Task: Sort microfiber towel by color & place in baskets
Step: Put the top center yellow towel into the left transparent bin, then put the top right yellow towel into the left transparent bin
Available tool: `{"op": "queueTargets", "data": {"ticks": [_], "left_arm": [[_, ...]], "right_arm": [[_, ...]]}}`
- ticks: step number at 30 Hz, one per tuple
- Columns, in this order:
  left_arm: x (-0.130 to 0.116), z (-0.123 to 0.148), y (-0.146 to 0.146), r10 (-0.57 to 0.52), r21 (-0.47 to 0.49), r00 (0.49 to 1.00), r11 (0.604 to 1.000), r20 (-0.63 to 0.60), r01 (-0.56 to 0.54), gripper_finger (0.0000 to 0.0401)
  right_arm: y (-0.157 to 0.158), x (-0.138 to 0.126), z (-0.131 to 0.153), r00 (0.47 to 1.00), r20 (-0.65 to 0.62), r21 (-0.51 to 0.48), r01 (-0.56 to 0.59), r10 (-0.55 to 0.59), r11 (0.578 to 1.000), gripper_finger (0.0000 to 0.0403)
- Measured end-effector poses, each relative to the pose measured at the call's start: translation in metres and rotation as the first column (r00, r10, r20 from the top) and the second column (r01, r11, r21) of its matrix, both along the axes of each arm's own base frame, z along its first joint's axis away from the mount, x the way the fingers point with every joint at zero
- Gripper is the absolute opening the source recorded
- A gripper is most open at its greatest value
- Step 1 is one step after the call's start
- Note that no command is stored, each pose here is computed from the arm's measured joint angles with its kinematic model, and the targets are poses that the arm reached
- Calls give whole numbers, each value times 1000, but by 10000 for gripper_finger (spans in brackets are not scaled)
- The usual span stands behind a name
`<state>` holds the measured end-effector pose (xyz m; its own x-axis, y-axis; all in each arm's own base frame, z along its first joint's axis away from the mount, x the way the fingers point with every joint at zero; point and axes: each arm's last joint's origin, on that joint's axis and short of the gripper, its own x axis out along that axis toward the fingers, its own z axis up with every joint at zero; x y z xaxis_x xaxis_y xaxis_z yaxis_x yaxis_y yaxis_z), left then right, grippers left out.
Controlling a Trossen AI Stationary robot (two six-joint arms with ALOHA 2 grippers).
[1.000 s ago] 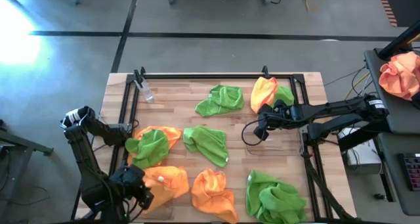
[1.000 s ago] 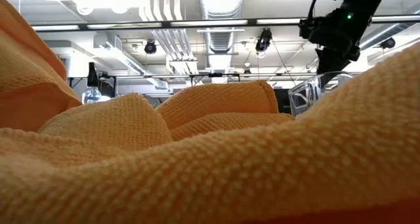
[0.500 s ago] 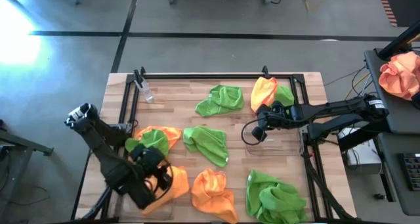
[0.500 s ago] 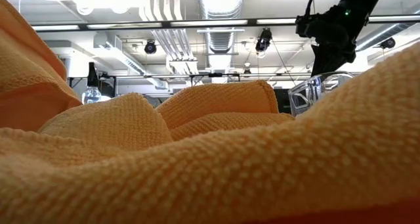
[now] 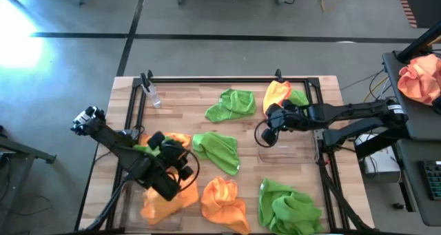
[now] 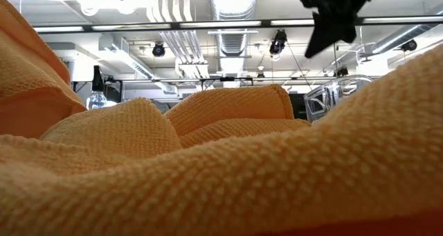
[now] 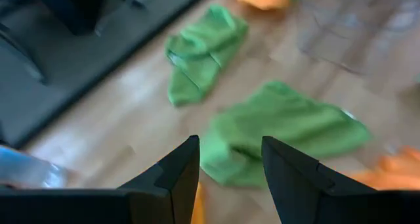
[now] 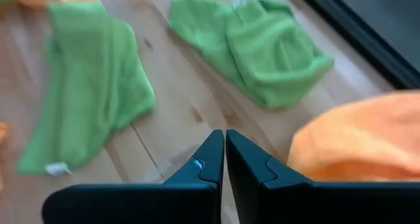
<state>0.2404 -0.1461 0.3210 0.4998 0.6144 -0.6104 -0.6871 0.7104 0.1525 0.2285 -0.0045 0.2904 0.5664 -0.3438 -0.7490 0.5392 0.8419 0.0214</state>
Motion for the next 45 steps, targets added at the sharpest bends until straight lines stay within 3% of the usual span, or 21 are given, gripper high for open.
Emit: {"op": "queueTargets", "data": {"ticks": [5, 12, 21, 27, 37, 45], "left_arm": [[15, 0, 29, 26, 119, 996, 993, -81, -17, 149], [40, -3, 77, 59, 198, 978, 980, -201, -18, 149], [85, -13, 116, -168, 150, 977, 971, -128, 187, 149], [75, -25, 134, -178, 105, 977, 976, -118, 191, 149], [55, -37, 162, -262, 38, 942, 965, 208, 260, 149], [32, -49, 173, -245, 23, 946, 969, 212, 246, 149]], "right_arm": [[-1, 4, 25, 998, 63, -46, -21, 23, 999, 13], [-3, 5, 51, 991, 133, -131, 16, 1, 991, 13], [-3, 5, 54, 990, 140, -130, 20, -1, 991, 13], [-2, 5, 52, 990, 137, -112, 1, 15, 994, 13], [-2, 3, 49, 995, 97, -113, -9, 21, 994, 13], [-4, -14, 47, 994, -50, -102, 89, -94, 991, 13]]}}
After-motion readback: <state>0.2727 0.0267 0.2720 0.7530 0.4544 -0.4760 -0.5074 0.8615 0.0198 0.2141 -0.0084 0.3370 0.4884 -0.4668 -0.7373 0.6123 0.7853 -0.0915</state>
